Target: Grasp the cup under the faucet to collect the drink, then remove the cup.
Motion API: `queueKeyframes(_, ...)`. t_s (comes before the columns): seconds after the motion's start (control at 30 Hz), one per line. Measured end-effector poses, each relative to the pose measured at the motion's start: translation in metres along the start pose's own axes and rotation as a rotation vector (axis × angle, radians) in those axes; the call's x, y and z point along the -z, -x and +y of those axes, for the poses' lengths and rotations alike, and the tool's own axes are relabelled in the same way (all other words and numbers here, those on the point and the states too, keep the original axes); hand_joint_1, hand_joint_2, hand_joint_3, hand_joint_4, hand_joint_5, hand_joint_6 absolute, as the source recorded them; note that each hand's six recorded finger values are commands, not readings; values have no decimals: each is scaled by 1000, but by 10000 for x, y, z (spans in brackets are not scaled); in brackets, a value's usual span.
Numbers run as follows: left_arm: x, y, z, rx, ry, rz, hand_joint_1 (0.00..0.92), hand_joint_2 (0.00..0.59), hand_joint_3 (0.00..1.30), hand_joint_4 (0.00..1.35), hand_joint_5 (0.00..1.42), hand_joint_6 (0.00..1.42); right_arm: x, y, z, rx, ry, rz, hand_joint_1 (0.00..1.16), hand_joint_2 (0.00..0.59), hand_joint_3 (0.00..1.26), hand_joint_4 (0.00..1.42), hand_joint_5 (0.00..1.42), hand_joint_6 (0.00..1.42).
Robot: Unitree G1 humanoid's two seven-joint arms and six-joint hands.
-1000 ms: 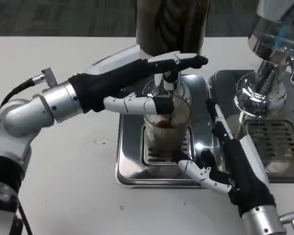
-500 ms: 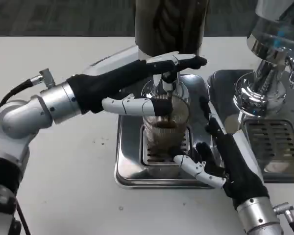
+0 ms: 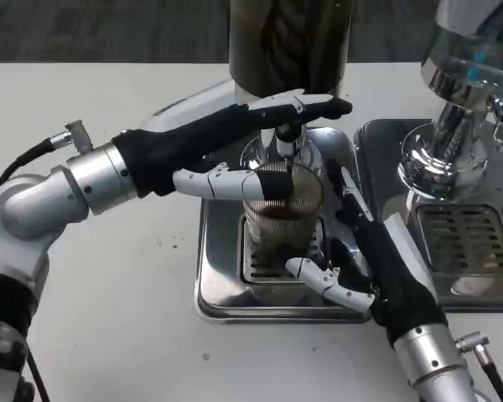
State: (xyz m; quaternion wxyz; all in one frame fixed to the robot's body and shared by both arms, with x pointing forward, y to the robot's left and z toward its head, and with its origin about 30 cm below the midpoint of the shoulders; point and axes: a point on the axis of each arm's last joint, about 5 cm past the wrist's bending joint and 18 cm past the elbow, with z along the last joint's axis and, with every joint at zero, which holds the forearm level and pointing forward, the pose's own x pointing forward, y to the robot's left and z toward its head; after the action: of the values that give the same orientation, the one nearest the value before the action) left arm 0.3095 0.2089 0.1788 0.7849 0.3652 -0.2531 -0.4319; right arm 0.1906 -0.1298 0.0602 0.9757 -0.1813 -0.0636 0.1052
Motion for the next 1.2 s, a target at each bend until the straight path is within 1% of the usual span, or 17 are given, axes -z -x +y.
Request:
queueKeyframes(0.13,0,5,1,-5,3,0,0,59,146,38,21,0,10,-13,11,-5,-5,5,654,217,0,0,0,78)
queueKeyframes(0.5,6,25,-5,-23,22,-3,0,55,142,38,23,0,-6,-39,27,-20,-15,-3,654,217,0,0,0,78)
queueKeyframes(0.57,14,35,0,-31,43,-3,0,62,139,38,28,0,-11,-45,33,-20,-18,-5,654,217,0,0,0,79)
queueKeyframes(0.63,24,42,0,-39,68,-3,0,63,141,38,30,0,-16,-52,36,-20,-19,-7,648,231,0,0,0,80)
queueKeyframes(0.93,65,65,10,-91,184,-19,0,63,118,32,33,7,-14,-54,43,-22,-19,-6,644,233,0,0,0,80)
queueKeyframes(1.2,102,83,11,-103,277,-33,0,68,115,26,44,28,-17,-55,51,-21,-22,-7,643,234,0,0,0,80)
